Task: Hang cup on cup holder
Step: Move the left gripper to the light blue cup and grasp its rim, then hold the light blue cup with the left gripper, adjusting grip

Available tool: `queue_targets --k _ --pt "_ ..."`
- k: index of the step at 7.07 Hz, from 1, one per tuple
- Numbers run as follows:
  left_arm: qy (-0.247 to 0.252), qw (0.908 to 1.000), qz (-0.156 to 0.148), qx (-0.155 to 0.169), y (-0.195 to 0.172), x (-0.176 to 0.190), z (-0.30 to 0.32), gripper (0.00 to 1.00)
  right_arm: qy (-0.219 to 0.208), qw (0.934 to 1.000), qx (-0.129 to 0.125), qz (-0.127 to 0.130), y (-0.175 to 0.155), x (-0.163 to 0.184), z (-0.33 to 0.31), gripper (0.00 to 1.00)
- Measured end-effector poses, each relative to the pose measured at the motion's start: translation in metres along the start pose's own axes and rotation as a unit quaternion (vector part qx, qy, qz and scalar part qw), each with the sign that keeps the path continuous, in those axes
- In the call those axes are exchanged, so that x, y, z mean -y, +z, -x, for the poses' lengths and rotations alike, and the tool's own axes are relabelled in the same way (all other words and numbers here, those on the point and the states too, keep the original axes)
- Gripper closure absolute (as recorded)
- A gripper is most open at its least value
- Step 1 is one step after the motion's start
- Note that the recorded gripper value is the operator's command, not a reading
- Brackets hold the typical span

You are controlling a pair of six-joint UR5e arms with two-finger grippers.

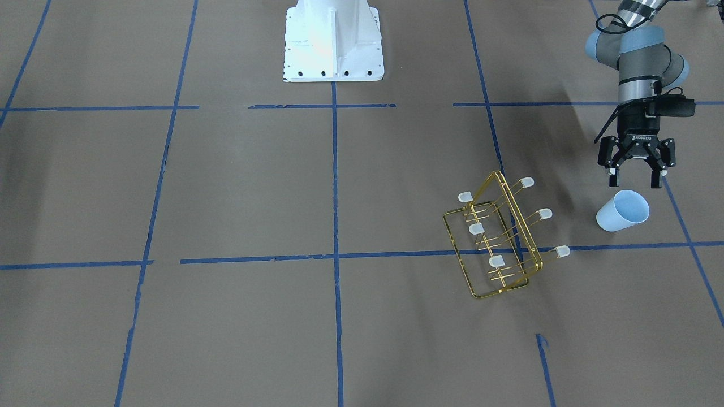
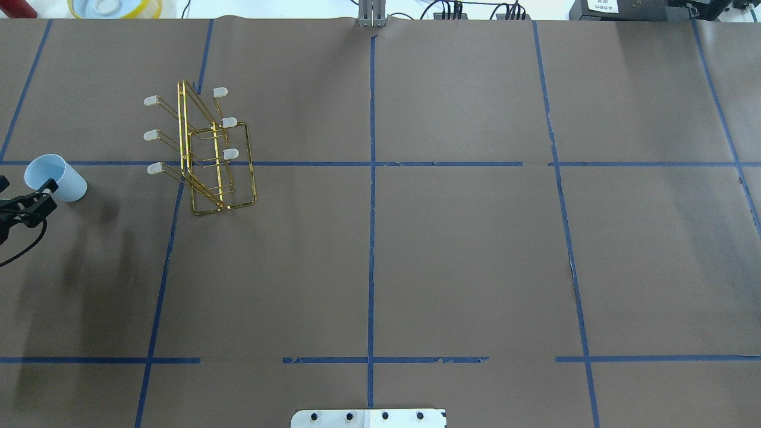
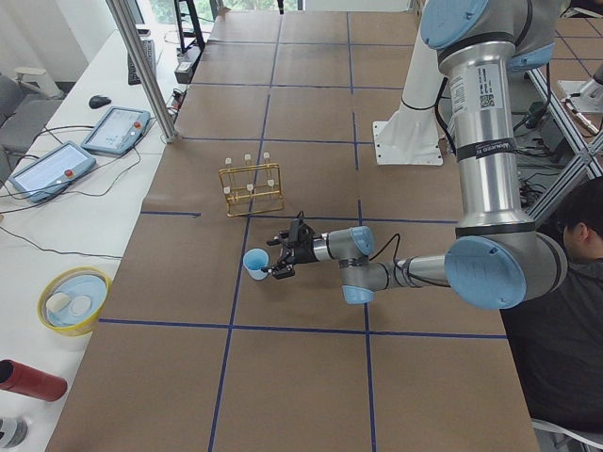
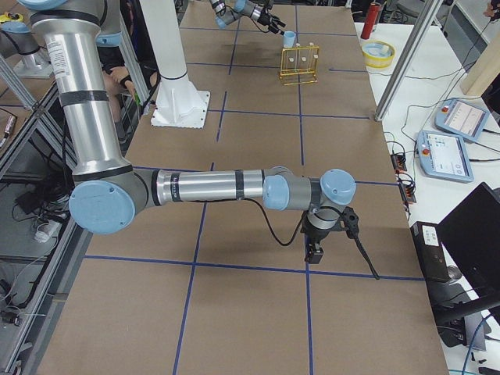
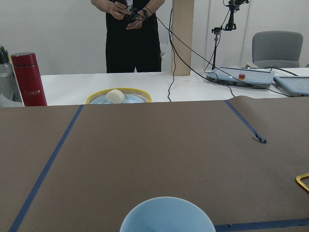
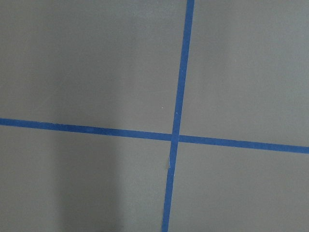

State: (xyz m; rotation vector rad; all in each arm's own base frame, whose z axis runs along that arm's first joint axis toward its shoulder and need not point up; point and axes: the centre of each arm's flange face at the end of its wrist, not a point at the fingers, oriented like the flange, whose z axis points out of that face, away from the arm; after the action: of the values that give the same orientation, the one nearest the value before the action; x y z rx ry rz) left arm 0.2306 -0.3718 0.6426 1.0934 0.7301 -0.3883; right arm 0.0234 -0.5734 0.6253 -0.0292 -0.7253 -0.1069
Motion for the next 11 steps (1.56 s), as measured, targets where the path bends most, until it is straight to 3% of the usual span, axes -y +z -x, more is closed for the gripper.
queue_targets --k 11 --pt "0.003 0.9993 0.037 0.004 0.048 -0.043 -0.007 0.02 0.0 1.0 0.0 0.0 0.0 0.0 0.0 0.0"
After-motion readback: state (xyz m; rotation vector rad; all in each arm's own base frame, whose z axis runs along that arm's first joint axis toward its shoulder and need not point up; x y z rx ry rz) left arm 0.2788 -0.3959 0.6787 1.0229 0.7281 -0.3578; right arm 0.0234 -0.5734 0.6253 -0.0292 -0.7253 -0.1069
